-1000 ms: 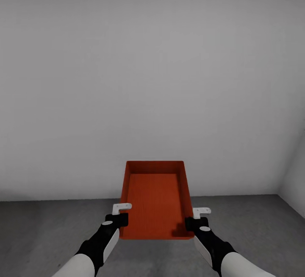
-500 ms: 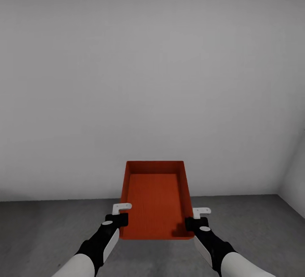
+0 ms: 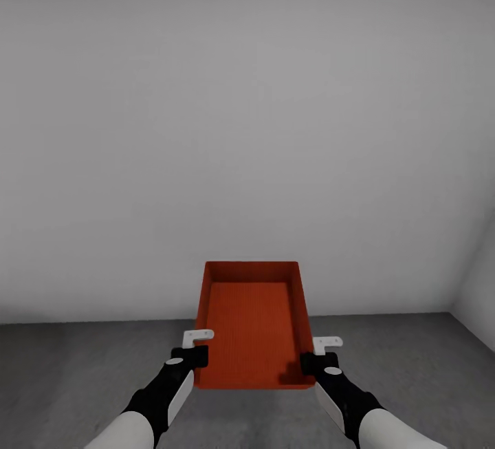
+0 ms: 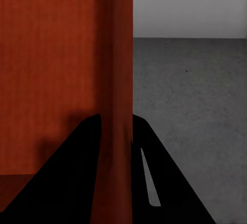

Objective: Move the two storage containers from the living room to the garage. In the garage, place one container on the floor and stack the other container on top of it (either order is fine).

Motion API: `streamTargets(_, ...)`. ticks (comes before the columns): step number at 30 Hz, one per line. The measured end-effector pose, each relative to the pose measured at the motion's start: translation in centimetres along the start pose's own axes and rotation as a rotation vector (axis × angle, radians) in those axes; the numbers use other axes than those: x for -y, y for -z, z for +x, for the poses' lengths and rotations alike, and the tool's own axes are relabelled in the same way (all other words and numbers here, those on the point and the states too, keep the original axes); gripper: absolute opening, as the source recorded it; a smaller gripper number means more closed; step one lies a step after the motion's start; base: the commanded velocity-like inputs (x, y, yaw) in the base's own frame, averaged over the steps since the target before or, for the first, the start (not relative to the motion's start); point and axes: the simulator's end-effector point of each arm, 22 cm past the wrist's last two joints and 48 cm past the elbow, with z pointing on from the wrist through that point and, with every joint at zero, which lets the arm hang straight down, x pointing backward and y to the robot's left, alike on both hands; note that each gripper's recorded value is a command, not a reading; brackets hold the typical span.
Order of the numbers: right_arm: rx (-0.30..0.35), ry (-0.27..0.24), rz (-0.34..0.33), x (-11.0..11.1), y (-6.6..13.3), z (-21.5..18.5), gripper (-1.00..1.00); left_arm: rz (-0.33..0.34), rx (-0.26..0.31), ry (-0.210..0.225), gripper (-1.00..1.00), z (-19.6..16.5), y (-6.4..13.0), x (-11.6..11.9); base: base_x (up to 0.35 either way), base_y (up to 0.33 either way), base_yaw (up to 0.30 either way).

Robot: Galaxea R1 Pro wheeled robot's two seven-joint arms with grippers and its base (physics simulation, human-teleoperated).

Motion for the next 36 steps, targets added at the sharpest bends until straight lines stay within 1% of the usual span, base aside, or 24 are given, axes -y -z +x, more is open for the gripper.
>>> streamTargets(36, -0.057, 0.004, -0.002, -0.2, -1.2, 3.2, -1.0, -0.003, -0.057, 0.004, -1.0, 3.2, -1.5, -0.2, 0.0, 0.0, 0.0)
